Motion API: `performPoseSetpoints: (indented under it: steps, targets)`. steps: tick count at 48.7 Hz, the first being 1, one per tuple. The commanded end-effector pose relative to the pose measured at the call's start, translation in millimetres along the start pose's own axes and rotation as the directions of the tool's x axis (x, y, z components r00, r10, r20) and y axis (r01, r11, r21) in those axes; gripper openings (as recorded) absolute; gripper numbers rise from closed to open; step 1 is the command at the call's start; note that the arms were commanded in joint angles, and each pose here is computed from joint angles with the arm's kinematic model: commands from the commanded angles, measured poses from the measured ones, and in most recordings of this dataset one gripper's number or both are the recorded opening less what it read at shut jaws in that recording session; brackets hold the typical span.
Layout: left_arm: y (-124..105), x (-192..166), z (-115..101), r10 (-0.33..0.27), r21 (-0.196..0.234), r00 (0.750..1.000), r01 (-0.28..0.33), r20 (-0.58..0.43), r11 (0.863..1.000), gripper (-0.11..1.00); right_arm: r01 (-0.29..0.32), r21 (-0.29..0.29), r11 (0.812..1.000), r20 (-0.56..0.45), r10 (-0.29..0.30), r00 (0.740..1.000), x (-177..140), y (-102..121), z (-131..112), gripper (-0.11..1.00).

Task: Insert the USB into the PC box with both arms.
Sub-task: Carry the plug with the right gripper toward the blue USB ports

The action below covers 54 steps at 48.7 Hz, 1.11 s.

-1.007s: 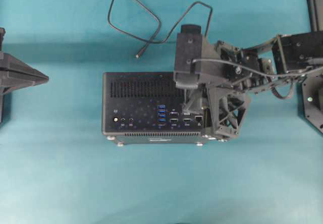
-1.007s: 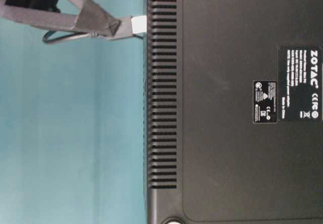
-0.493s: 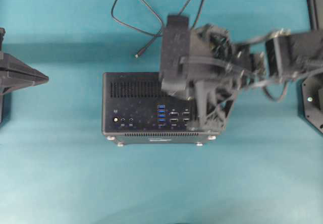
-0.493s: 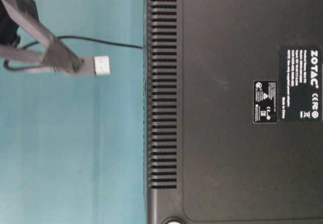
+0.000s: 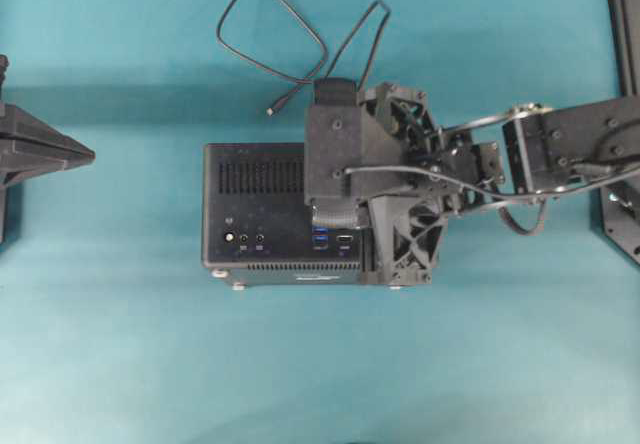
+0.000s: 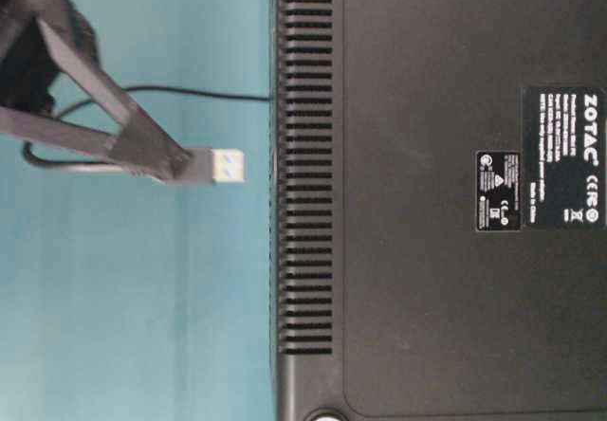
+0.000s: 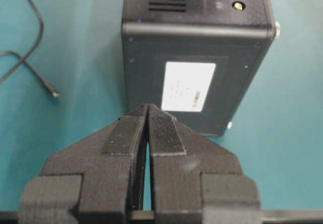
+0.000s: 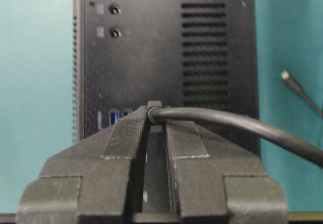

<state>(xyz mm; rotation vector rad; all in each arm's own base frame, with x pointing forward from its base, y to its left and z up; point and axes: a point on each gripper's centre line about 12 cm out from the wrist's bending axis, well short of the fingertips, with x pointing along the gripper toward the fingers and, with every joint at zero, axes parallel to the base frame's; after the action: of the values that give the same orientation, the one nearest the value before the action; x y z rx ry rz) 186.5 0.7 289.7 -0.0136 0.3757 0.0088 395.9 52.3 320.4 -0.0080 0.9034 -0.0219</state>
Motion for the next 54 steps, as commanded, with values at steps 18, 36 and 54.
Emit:
performPoseSetpoints:
  steps: [18,36,54]
  targets:
    - [0.0,-0.3,3.9,0.0,-0.002,1.0,0.0,0.011,1.0,0.0,0.015,0.008,1.0,0.014,-0.015,1.0,0.3,-0.7,-2.0,0.11]
    - [0.0,0.2,3.1,0.0,-0.003,1.0,0.0,0.008,1.0,0.0,0.007,0.012,1.0,-0.003,-0.007,1.0,3.3,5.3,-7.0,0.11]
    - [0.0,0.3,1.2,0.0,-0.003,1.0,0.0,0.003,1.0,0.0,0.01,0.016,1.0,-0.042,-0.009,0.999,2.2,9.4,-11.9,0.11]
